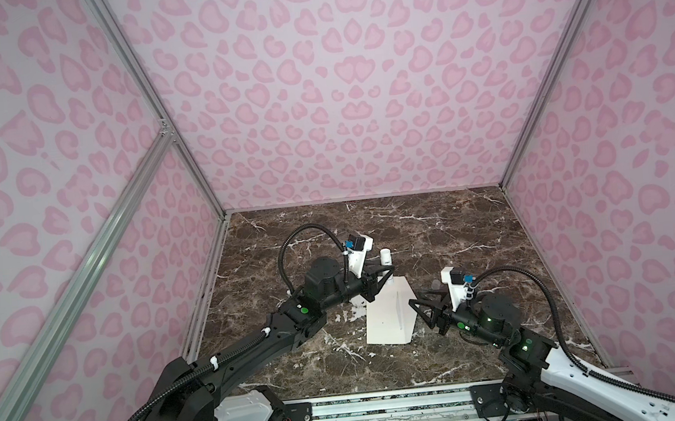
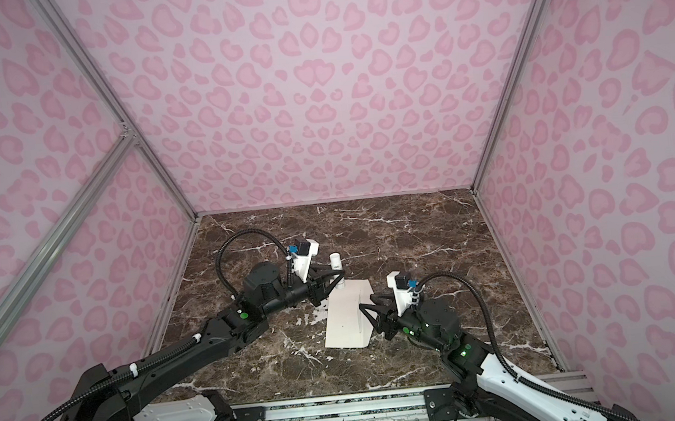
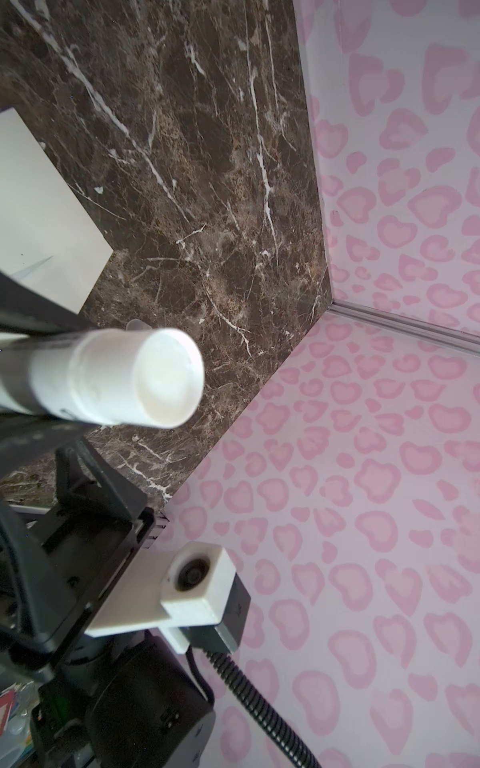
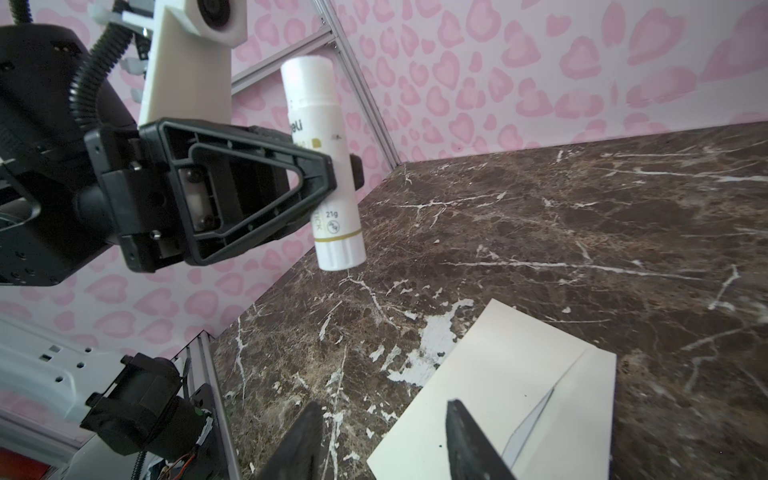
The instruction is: Place the letter into the envelope and seal it
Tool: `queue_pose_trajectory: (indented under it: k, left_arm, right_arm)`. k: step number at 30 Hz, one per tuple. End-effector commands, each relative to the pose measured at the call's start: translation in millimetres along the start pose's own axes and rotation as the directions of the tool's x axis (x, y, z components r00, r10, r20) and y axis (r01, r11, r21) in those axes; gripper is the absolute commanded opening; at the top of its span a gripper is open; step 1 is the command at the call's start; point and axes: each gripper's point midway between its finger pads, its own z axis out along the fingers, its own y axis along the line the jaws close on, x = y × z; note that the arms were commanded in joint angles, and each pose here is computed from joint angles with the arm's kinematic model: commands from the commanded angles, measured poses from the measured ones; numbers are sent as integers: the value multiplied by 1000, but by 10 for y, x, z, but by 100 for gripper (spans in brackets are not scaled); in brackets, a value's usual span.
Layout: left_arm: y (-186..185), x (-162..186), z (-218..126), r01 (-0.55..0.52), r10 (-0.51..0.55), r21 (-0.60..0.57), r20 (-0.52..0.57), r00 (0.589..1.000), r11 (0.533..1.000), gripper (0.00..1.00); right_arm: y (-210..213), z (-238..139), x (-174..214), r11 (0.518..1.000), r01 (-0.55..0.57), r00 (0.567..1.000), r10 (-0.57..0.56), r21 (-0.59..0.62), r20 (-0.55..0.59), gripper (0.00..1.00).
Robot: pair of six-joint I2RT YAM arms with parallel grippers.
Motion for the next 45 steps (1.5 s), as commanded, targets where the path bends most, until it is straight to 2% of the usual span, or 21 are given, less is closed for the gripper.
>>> queue_pose_trajectory:
  k: [1,14,20,26,31,34,40,45]
  left_arm:
    - [-120,-144,-1,-15,12,60,51,999,998,12]
    - [-268,-92,-74,15,-22,150,42,999,989,12]
    - [-336,-107,-117,17,-24,177,39,999,984,12]
    - [-338,-93,-128,21,-29,180,40,999,983,12]
    - [-327,-72,-120,27,-34,180,38,999,983,11]
    - [-322,-79,-120,25,-32,178,40,999,984,11]
    - [-260,-38,-94,37,-42,149,33,999,988,11]
    - [-146,-53,-91,55,-60,67,67,996,996,10]
  right_arm:
    - [203,56,-164,997,37,999,-34,-71,42,51]
    - [326,278,-323,991,81,995,-75,-111,60,54]
    - [404,397,-353,985,91,996,-85,-150,40,51]
    - [428,451,-388,983,97,995,-91,-158,43,44]
    - [437,480,-397,982,96,995,-92,-161,35,29]
    - [438,484,-409,983,90,996,-86,-159,37,23]
    - [404,486,-447,988,75,996,-69,-133,48,18]
    - [318,509,-506,995,96,994,-93,-41,59,16]
